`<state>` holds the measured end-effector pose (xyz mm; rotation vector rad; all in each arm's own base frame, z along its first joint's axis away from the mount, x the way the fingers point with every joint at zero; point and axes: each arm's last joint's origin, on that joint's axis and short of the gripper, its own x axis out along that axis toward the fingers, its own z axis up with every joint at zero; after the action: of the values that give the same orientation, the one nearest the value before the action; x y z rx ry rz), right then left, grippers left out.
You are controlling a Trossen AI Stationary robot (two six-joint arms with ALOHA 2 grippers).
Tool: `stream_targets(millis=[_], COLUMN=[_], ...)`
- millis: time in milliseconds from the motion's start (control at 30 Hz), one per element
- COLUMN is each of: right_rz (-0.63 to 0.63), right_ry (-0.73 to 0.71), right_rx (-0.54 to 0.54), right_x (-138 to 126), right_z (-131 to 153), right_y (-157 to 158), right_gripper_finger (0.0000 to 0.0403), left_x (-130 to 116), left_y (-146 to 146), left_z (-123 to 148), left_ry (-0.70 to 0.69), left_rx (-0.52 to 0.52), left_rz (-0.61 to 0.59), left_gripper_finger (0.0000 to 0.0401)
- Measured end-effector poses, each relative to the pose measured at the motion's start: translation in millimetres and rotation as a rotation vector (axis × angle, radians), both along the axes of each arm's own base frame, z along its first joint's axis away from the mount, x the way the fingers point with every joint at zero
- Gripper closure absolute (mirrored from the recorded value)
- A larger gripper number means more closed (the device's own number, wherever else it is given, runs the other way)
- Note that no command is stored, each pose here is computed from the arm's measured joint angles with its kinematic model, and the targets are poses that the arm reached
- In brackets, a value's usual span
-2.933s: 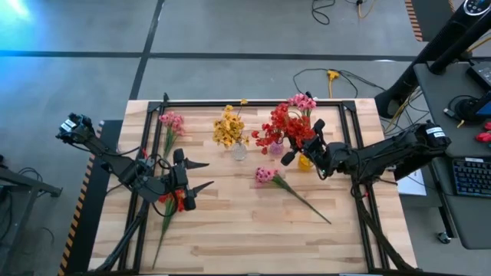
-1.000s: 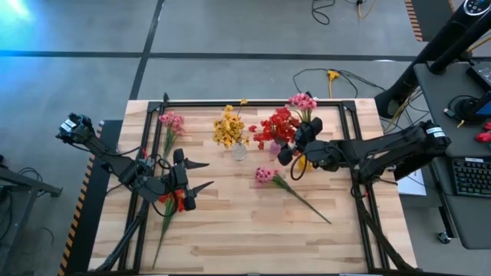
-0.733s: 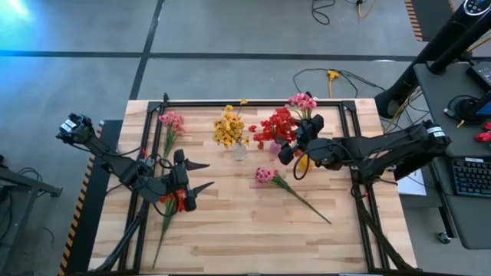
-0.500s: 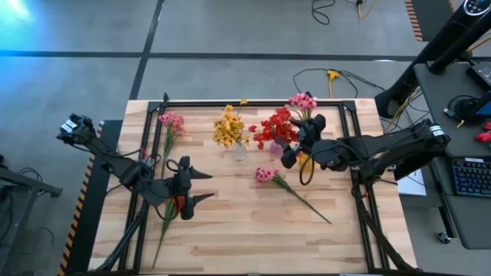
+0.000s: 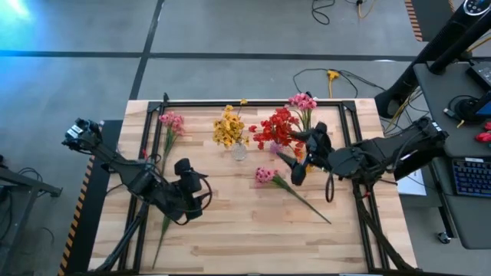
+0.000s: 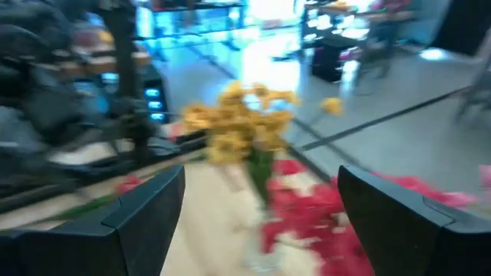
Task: Sort flowers into vase by color
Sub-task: Put the right pink flowers into the yellow vase
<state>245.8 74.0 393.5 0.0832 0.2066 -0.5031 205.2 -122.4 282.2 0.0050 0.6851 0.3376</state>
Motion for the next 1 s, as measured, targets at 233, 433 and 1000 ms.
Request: stream_targets(millis=[233, 433, 1000], right_rz=[0.148, 0.122, 0.039], right_ry=[0.085, 0.344, 0.961], right_rx=[0.165, 0.288, 0.476], right_x=[19.3, 36.8, 17.8], right_z=[-8.2, -23.3, -55.1], right_y=[32.5, 50.3, 69.6], right_gripper_finger=[0.0078, 0.0078, 0.0078], left_x=[0.0, -5.7, -24.9], left_y=[0.3, 2.9, 15.9], left_z=[-5.3, 1.9, 9.6], left_ry=[0.031, 0.003, -0.016], left_rx=[0.039, 0.017, -0.093], left_rz=[0.008, 0.005, 0.130], left_gripper_finger=[0.0150, 0.0150, 0.0150])
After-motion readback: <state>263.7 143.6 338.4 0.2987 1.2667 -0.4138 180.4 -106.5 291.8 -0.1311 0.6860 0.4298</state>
